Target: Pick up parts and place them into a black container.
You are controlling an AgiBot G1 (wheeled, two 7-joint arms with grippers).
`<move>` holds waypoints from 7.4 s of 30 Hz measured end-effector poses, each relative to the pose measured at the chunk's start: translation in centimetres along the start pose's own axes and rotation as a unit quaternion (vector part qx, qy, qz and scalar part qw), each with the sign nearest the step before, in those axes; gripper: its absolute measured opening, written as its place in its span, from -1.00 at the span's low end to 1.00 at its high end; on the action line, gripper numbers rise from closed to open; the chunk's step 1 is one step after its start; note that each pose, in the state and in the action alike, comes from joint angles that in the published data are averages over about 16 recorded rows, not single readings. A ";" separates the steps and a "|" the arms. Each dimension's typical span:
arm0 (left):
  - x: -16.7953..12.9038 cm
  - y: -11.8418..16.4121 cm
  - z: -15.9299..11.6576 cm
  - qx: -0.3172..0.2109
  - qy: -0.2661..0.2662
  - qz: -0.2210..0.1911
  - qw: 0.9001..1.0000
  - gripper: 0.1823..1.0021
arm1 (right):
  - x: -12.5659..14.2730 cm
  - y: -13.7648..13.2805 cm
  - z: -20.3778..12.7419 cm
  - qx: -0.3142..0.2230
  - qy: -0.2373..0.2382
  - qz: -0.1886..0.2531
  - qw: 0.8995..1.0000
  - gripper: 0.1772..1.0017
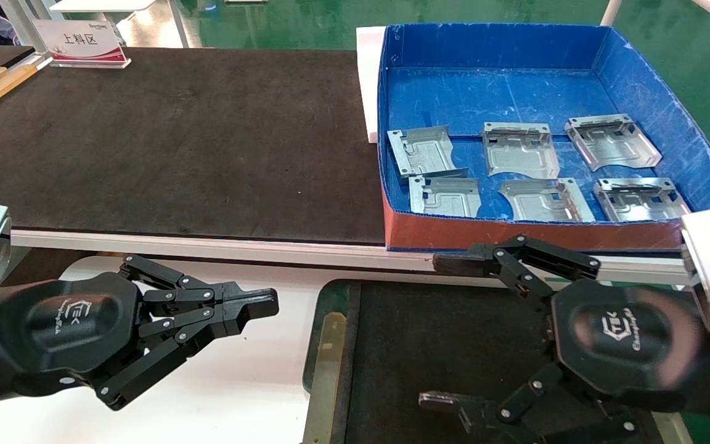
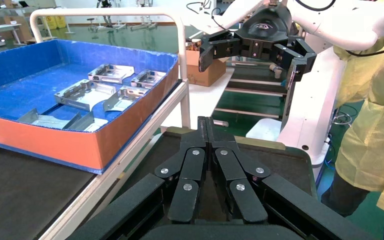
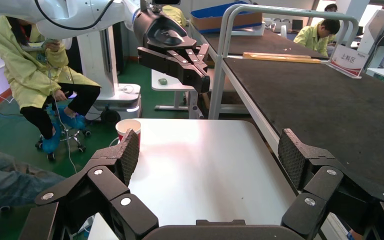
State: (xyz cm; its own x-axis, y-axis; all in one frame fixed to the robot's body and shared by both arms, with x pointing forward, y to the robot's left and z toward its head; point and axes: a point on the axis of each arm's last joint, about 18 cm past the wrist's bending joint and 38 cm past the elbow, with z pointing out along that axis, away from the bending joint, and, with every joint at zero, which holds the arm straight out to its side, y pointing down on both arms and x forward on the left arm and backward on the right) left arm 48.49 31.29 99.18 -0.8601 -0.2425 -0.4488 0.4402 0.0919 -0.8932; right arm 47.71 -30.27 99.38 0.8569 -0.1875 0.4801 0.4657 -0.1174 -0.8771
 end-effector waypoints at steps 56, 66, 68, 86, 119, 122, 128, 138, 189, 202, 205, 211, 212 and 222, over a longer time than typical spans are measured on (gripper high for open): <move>0.0 0.0 0.0 0.000 0.000 0.000 1.000 0.05 | 25.5 3.2 -1.0 -0.061 0.399 0.154 0.902 1.00; 0.0 0.0 0.0 0.000 0.000 0.000 1.000 0.58 | 27.4 4.1 1.4 -0.080 0.437 0.210 0.871 1.00; 0.0 0.0 0.0 0.000 0.000 0.000 1.000 0.66 | 27.6 4.2 2.1 -0.083 0.440 0.218 0.867 1.00; 0.0 0.0 0.0 0.000 0.000 0.000 1.000 0.99 | 28.2 5.9 6.5 -0.114 0.459 0.264 0.841 1.00; 0.0 0.0 0.0 0.000 0.000 0.000 1.000 1.00 | 28.1 6.7 6.1 -0.149 0.469 0.263 0.830 0.51; 0.0 0.0 0.0 0.000 0.000 0.000 1.000 1.00 | 28.1 6.5 5.9 -0.151 0.469 0.262 0.830 0.34; 0.0 0.0 0.0 0.000 0.000 0.000 1.000 1.00 | 28.1 6.3 5.7 -0.154 0.466 0.260 0.831 0.00; 0.0 0.0 0.0 0.000 0.000 0.000 1.000 1.00 | 28.0 6.1 5.7 -0.161 0.462 0.258 0.833 -0.52; 0.0 0.0 0.0 0.000 0.000 0.000 1.000 1.00 | 21.9 -6.2 0.1 -0.150 0.257 0.060 0.953 -0.97; 0.0 0.0 0.0 0.000 0.000 0.000 1.000 1.00 | 10.9 -8.5 0.8 -0.139 0.110 -0.006 0.984 -0.97; 0.0 0.0 0.0 0.000 0.000 0.000 1.000 1.00 | 8.5 -7.7 1.1 -0.144 0.087 -0.002 0.986 -0.97; 0.0 0.0 0.0 0.000 0.000 0.000 1.000 1.00 | 4.9 -4.9 1.6 -0.158 0.052 0.018 0.986 -0.97; 0.0 0.0 0.0 0.000 0.000 0.000 1.000 1.00 | 4.4 -4.3 1.6 -0.161 0.046 0.023 0.986 -0.97; 0.0 0.0 0.0 0.000 0.000 0.000 1.000 1.00 | 1.3 2.9 2.2 -0.196 -0.006 0.060 0.979 -0.97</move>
State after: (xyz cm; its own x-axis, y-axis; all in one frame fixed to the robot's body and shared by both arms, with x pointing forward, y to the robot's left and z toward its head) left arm 48.49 31.29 99.18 -0.8601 -0.2425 -0.4488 0.4402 0.0919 -0.8932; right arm 50.66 -28.74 97.48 0.9043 -0.2109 0.3712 0.2431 -0.4602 -0.8539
